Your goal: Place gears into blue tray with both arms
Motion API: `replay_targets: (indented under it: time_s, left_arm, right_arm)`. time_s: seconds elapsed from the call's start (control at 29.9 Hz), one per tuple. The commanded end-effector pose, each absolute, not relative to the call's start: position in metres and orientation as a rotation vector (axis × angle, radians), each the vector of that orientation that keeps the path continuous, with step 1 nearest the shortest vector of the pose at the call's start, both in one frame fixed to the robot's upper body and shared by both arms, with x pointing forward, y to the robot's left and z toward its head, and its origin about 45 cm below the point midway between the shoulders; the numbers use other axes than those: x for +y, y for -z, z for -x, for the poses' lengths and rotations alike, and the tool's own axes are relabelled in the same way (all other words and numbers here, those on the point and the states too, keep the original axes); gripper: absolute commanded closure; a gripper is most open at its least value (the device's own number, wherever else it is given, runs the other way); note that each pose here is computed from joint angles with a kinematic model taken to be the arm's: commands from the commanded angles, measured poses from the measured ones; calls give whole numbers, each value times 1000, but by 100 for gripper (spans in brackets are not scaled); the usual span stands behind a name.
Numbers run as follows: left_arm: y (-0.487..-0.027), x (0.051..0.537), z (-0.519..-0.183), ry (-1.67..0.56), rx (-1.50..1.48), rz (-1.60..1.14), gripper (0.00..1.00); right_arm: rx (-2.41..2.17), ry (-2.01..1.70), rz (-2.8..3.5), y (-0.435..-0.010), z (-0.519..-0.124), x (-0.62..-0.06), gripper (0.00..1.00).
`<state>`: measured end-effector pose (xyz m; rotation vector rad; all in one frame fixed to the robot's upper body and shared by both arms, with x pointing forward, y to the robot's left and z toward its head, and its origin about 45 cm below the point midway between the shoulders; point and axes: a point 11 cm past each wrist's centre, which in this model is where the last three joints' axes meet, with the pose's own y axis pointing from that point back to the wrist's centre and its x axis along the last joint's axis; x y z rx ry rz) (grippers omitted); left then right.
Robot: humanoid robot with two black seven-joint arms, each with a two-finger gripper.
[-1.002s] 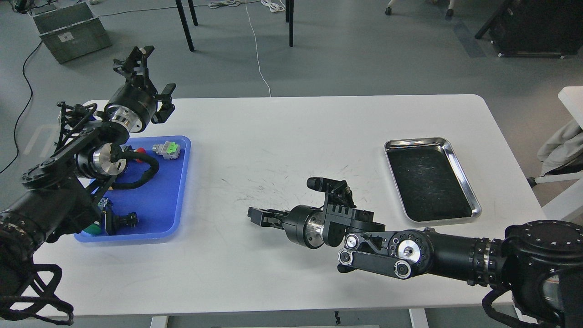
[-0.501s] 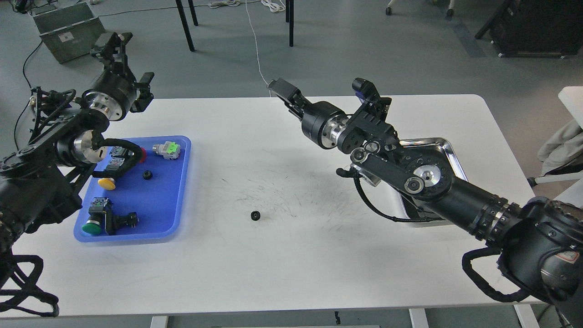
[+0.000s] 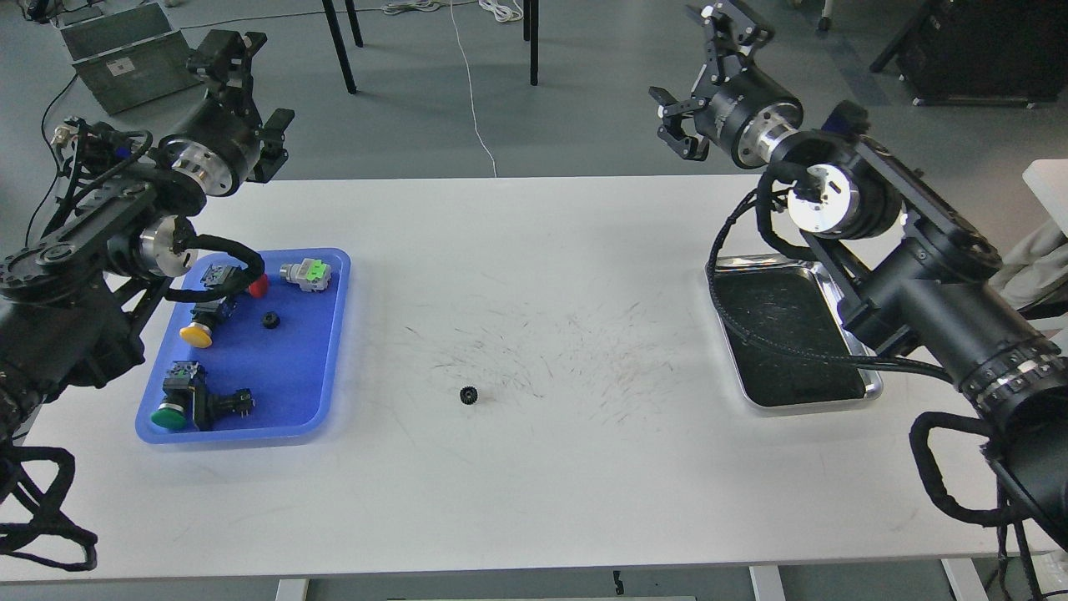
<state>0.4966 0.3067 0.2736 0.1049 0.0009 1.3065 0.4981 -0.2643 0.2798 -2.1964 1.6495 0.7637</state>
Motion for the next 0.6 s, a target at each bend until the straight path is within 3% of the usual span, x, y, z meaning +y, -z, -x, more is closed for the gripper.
replay_targets:
  time_s: [0.0, 0.33, 0.57]
  left_arm:
    - [-263, 297, -484, -1172, -135, -303, 2]
    - [-274, 237, -421, -720, -532, -537, 2]
    - [-221, 223, -377, -473, -861, -759, 2]
  right_arm:
    - [1637, -850, 2066, -258, -482, -311, 7]
    - [1610, -904, 1854, -216, -449, -375, 7]
    - [1622, -922, 1747, -198, -439, -403, 6]
